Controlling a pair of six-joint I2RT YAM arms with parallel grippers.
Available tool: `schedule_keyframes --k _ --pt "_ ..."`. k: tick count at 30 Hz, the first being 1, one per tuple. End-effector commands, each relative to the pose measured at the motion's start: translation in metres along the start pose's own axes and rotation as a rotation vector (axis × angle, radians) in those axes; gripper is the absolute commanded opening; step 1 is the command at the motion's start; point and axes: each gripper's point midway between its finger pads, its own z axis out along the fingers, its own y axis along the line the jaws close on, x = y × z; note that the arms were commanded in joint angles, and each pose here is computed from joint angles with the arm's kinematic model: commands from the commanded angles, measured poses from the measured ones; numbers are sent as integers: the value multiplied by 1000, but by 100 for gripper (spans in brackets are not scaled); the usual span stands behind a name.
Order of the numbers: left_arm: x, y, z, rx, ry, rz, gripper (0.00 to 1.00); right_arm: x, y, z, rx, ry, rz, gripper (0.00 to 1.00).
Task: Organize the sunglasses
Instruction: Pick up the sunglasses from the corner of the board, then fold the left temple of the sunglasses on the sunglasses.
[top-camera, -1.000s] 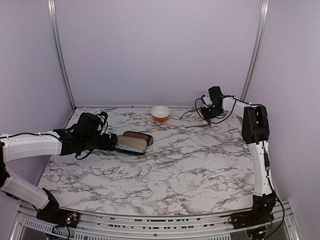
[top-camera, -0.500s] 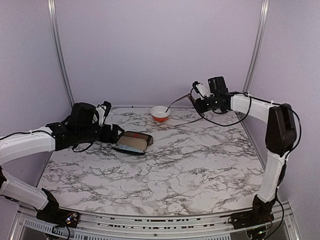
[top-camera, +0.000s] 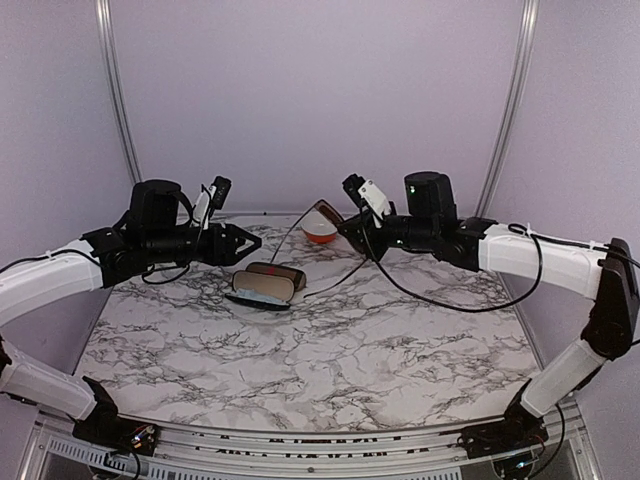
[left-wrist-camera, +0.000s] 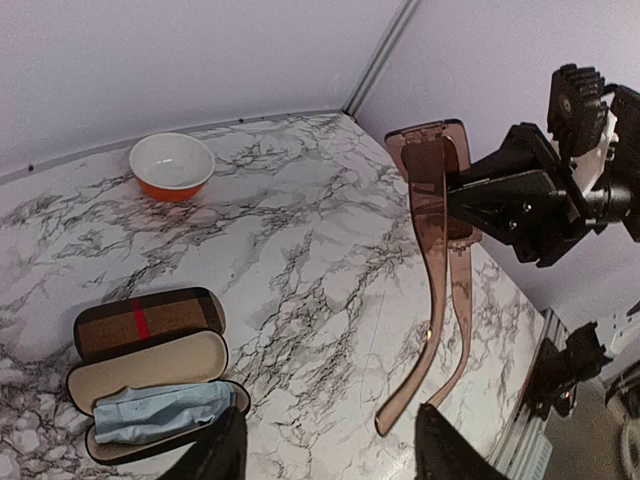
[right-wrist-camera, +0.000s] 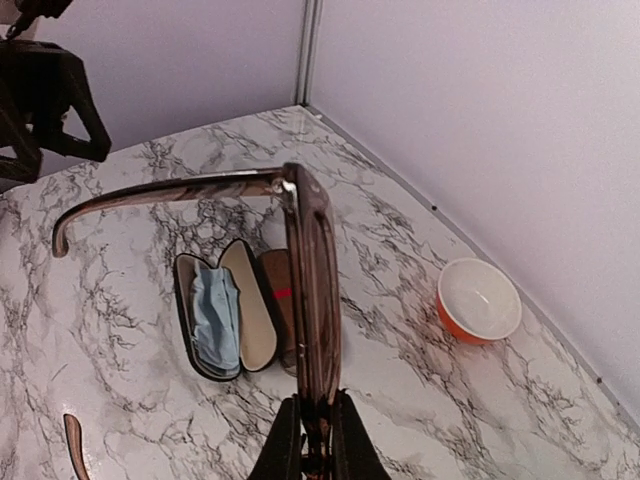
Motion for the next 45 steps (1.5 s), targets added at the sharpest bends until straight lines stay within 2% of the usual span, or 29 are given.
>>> schedule_keyframes --k 1,5,10,15,17,22,32,45 --pt "-8 -34 -2 194 -15 -30 47 -38 39 -11 -66 -143 -106 6" --pt "-3 -37 -2 215 4 -58 26 -45 58 -14 -84 -168 -125 6" --pt "5 -34 0 213 26 -96 16 -48 65 -10 -69 -162 -145 6" --pt "8 -33 3 191 29 -98 15 -47 58 -4 -29 -139 -148 5" --pt "9 -31 6 169 30 -88 15 -47 72 0 -43 -126 -161 5" --pt "19 -36 17 123 63 -55 15 -41 73 11 9 -66 -169 5" --pt "38 -13 47 -58 121 -69 16 -28 63 24 73 -3 -126 4" --pt "44 -6 79 -124 181 -68 16 -19 66 35 116 46 -103 5"
